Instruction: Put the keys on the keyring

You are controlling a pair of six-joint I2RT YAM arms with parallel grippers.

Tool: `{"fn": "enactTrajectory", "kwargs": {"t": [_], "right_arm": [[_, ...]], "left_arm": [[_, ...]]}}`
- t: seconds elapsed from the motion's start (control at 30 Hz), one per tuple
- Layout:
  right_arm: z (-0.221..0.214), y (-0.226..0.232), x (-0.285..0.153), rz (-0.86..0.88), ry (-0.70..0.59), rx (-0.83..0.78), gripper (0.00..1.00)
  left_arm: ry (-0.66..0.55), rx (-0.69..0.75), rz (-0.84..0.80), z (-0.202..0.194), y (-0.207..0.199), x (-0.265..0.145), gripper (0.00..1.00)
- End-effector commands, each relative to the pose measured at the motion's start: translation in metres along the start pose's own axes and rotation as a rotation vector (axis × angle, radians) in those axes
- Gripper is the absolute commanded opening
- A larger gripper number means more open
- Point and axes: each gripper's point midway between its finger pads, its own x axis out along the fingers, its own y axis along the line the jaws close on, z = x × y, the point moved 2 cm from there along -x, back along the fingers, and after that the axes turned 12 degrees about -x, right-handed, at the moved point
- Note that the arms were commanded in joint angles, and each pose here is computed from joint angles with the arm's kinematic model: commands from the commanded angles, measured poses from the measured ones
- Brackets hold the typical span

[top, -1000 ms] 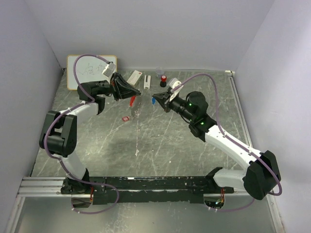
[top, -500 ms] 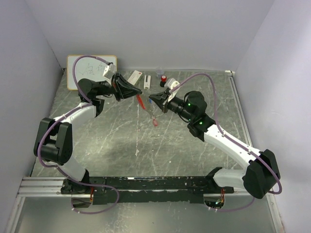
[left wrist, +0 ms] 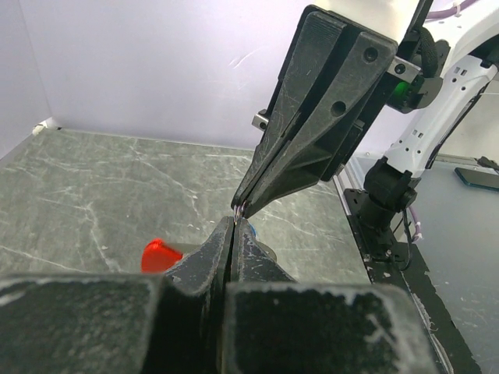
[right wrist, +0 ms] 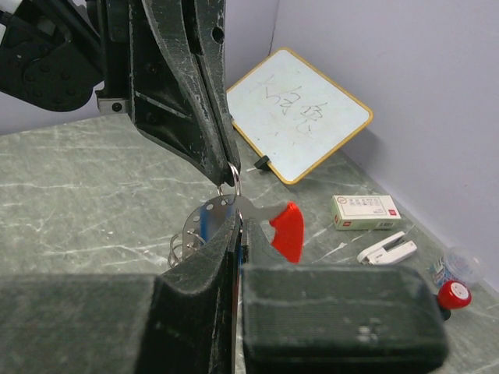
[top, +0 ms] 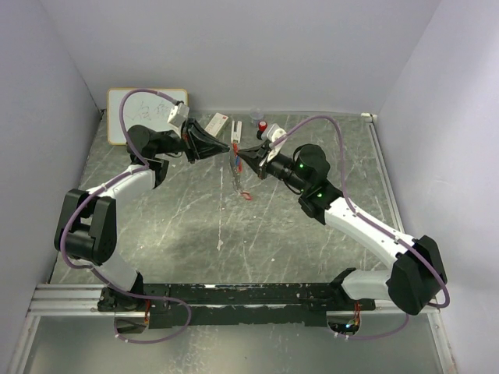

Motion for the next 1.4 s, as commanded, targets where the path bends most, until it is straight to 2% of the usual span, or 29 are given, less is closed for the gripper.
{"fn": "enactTrajectory", "kwargs": {"t": [0.0, 0.97, 1.37], "right_arm": [[0.019, -0.005, 0.004, -0.003, -0.057, -0.033, 0.00], [0.021, -0.002, 0.005, 0.016, -0.075, -0.043, 0.00], [0.019, -0.005, 0.007, 0.001, -0.070, -0.069, 0.00]], "left_arm": [[-0.016, 0.052, -0.010, 0.010, -0.009, 0.004, 0.07], [0.003, 0.047, -0.017, 0.007, -0.006, 0.006, 0.07], [0.033, 0.012, -0.095, -0.002, -0.016, 0.005, 0.07]]}}
